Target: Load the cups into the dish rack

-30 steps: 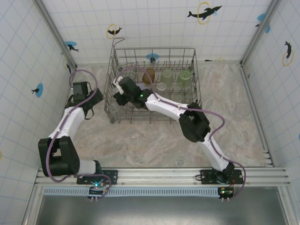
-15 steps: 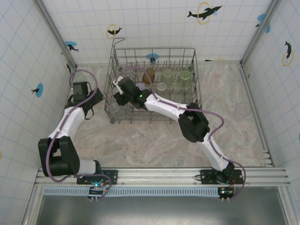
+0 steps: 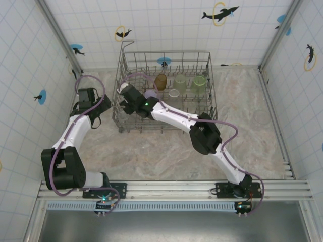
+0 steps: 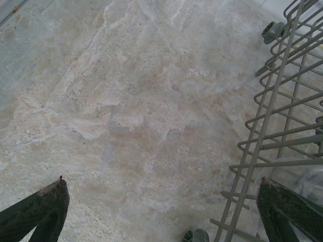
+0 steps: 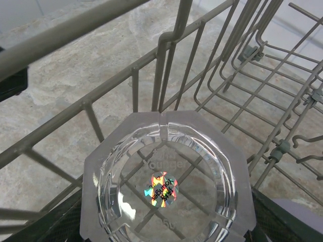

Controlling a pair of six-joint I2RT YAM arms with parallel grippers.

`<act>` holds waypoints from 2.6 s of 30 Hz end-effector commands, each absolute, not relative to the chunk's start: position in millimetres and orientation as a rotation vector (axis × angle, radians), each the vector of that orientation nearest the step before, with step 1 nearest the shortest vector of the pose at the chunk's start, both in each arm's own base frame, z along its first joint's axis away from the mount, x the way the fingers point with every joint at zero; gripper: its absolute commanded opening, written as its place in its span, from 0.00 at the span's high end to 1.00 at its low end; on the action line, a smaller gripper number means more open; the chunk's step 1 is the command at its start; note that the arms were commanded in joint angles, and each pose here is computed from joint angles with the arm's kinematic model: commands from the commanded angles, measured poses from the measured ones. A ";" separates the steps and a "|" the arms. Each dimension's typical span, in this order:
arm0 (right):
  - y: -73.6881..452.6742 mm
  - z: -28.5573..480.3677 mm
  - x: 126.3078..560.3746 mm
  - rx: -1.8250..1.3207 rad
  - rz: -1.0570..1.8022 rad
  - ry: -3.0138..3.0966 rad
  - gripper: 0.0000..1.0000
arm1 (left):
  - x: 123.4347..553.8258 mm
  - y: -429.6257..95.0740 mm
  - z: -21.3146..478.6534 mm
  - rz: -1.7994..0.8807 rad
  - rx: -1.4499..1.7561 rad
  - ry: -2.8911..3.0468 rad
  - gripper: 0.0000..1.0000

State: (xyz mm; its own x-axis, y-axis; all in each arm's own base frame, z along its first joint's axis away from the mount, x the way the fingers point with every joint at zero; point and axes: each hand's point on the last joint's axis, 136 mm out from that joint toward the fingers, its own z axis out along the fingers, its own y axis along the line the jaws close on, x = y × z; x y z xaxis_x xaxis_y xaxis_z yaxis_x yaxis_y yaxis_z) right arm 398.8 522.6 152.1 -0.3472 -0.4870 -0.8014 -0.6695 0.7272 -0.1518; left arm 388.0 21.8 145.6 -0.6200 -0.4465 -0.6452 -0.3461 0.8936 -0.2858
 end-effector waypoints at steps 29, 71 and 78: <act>534.2 171.3 402.1 -0.721 0.524 2.087 0.15 | 390.2 18.3 154.9 -0.213 -0.566 2.266 0.02; 443.4 318.6 409.8 -0.623 0.220 1.846 0.00 | 385.9 30.6 167.2 -0.136 -0.593 2.217 0.02; 404.3 324.2 414.1 -0.564 0.184 1.872 0.00 | 382.5 41.3 166.4 -0.056 -0.610 2.217 0.02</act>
